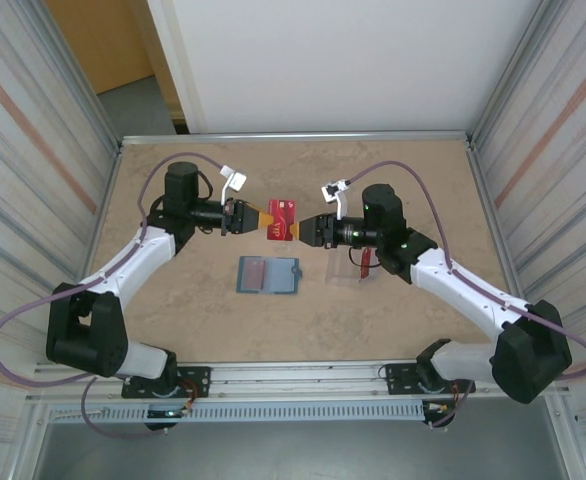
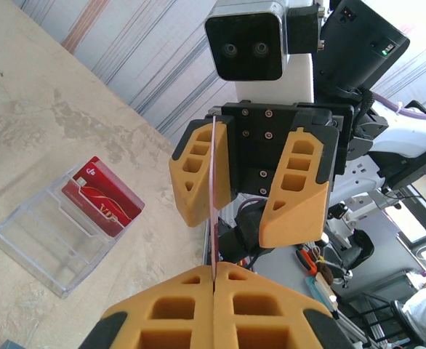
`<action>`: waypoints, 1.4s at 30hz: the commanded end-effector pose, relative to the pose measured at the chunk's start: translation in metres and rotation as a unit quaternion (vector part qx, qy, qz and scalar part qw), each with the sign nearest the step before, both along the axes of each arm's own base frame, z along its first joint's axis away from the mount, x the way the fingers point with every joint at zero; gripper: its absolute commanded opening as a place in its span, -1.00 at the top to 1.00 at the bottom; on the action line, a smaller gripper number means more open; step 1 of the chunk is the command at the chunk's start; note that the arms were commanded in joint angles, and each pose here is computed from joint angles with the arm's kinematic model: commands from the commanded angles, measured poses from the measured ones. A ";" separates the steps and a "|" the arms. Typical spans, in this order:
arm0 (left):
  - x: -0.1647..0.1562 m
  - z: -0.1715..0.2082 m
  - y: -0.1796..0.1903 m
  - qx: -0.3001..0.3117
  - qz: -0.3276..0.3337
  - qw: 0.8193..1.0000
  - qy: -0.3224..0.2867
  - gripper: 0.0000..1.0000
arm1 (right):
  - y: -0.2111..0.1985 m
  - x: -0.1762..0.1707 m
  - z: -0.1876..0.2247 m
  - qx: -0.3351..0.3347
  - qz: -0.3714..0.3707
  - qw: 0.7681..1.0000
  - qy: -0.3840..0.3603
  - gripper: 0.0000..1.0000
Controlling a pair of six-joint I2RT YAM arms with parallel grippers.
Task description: Put the credit cards into the card holder
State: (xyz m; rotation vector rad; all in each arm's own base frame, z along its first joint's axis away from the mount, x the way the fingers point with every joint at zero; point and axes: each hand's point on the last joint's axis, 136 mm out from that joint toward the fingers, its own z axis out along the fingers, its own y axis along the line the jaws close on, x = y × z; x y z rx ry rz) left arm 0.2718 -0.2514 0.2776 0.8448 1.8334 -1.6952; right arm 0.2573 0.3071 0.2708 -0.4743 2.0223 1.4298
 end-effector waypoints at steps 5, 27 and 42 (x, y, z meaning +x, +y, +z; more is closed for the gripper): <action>-0.015 0.010 -0.003 -0.012 -0.027 0.999 -0.027 1.00 | 0.006 -0.001 0.016 0.013 0.024 0.999 -0.024 0.52; 0.018 0.008 0.049 0.102 0.116 0.988 -0.032 0.13 | -0.007 0.000 -0.027 -0.022 -0.001 0.999 0.039 1.00; 0.020 -0.154 0.089 0.389 0.124 0.913 -0.004 1.00 | 0.001 0.010 -0.150 -0.200 -0.050 0.950 0.234 1.00</action>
